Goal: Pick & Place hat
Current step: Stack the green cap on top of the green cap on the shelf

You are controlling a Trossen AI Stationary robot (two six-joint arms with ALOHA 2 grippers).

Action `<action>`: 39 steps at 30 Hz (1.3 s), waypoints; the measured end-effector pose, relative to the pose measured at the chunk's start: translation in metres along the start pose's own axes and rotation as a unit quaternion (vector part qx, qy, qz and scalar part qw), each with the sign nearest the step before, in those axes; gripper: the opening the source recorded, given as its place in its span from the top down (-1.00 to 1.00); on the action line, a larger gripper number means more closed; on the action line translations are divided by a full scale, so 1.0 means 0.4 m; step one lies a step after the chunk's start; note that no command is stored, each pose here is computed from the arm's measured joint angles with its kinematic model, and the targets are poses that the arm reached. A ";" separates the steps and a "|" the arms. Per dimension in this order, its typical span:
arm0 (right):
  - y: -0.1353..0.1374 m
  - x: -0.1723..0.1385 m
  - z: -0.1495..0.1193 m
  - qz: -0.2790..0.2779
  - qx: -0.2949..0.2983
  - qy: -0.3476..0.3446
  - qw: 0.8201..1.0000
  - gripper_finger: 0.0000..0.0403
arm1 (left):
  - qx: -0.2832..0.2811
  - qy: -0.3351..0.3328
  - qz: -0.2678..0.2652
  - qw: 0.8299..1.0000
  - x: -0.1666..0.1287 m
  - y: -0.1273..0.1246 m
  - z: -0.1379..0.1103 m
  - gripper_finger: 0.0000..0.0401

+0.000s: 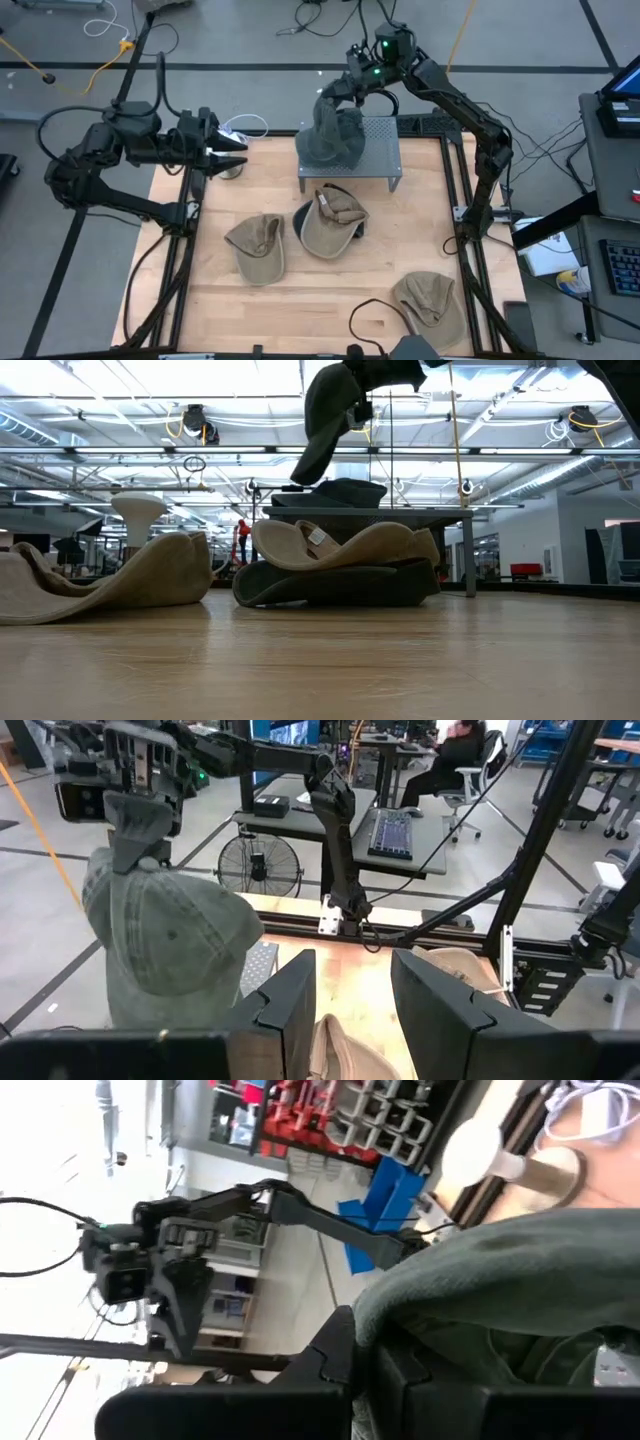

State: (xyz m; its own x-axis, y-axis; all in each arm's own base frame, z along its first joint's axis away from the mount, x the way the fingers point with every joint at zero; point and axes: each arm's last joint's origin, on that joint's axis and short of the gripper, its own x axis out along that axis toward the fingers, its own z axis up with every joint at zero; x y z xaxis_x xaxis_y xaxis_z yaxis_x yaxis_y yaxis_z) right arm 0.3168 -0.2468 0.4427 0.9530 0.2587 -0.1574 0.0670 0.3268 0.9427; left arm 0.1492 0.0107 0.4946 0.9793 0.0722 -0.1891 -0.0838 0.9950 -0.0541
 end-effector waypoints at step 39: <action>-0.166 -0.013 0.044 -0.095 0.013 0.016 0.995 0.99 | -0.013 0.003 0.000 1.000 0.036 0.000 0.002 0.32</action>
State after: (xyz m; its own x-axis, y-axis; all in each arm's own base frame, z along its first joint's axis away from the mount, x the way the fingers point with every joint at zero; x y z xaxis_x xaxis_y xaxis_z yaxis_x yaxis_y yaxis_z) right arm 0.3125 -0.2858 0.3859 0.9128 0.2235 -0.3419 0.2527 0.3485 0.9026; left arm 0.1635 0.0117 0.4927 0.9783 0.0716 -0.1943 -0.0884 0.9929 -0.0794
